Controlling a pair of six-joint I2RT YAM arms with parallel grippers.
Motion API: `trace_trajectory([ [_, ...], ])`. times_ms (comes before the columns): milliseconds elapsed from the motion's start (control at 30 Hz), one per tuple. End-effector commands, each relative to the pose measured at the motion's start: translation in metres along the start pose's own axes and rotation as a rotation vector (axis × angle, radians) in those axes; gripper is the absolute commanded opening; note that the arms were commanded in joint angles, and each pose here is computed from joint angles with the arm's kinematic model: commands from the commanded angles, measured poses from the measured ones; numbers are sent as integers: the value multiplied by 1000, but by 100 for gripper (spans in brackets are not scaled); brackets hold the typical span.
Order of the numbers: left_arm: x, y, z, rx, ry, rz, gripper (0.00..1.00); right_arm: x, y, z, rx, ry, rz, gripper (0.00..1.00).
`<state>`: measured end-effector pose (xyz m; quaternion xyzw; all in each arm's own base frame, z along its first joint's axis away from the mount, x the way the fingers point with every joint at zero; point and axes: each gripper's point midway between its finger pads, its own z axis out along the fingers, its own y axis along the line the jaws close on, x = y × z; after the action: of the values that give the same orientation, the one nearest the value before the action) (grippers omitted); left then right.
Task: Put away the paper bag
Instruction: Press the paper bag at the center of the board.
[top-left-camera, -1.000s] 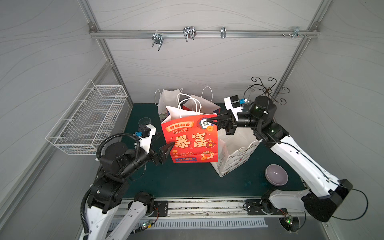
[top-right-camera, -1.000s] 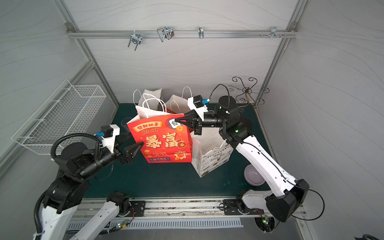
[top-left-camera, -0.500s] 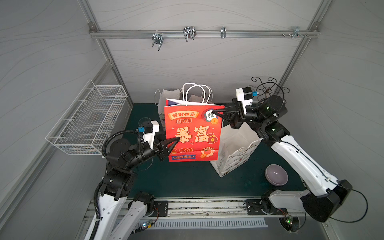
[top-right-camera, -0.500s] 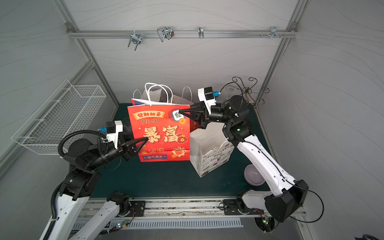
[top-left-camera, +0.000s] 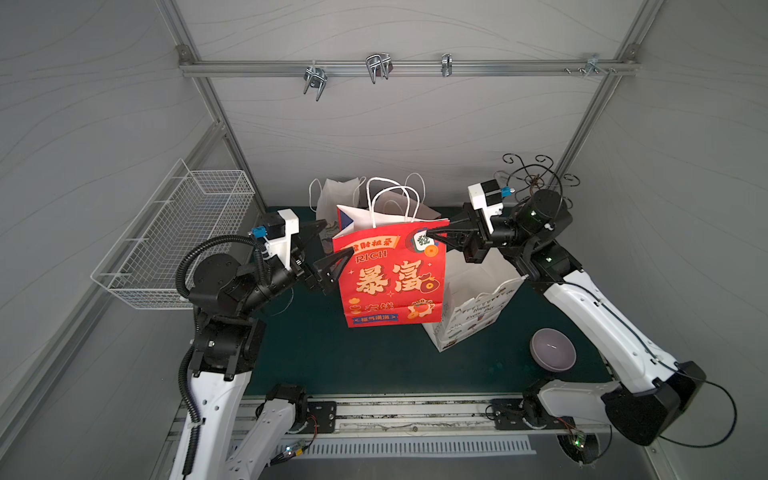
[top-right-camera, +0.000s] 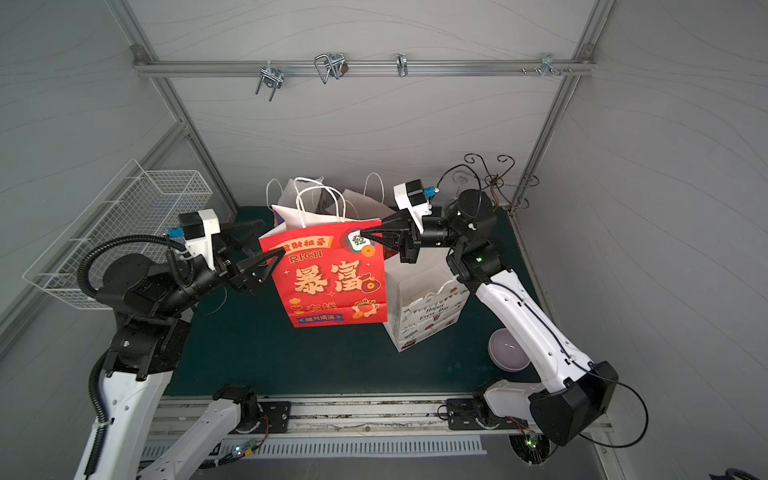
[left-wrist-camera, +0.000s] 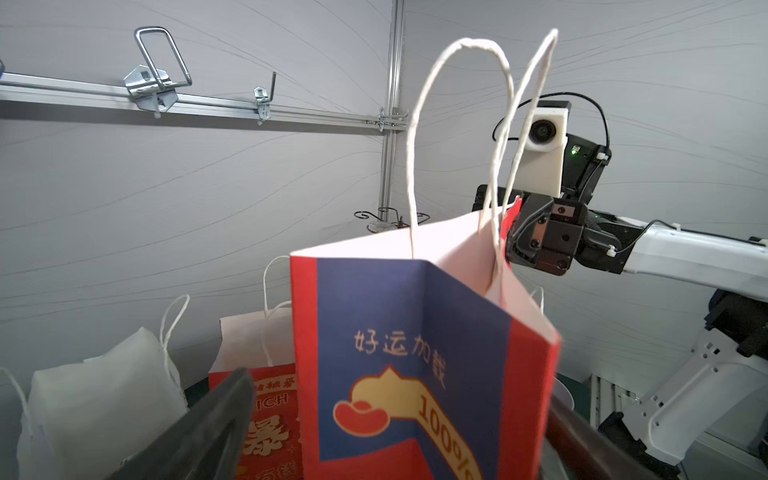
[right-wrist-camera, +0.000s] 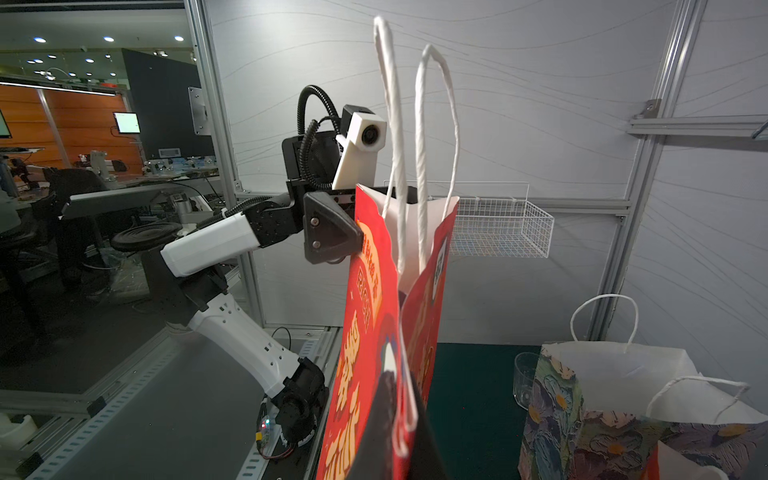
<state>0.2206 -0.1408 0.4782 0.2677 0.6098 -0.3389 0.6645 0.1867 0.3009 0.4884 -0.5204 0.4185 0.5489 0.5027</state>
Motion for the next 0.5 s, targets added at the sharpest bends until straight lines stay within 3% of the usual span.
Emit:
trace_trajectory([
  [0,-23,-13,0,95,-40,94,100,-16,17,-4,-47,-6,-51,0],
  [167,-21,-5,1,171,-18,64,100,-18,20,-3,-78,-10,-52,0],
  [333,-24,-14,7,333,-16,2,99,-20,16,-1,-81,-19,-47,0],
  [467,-22,-18,12,389,-11,-17,89,-19,13,3,-80,-22,-42,0],
])
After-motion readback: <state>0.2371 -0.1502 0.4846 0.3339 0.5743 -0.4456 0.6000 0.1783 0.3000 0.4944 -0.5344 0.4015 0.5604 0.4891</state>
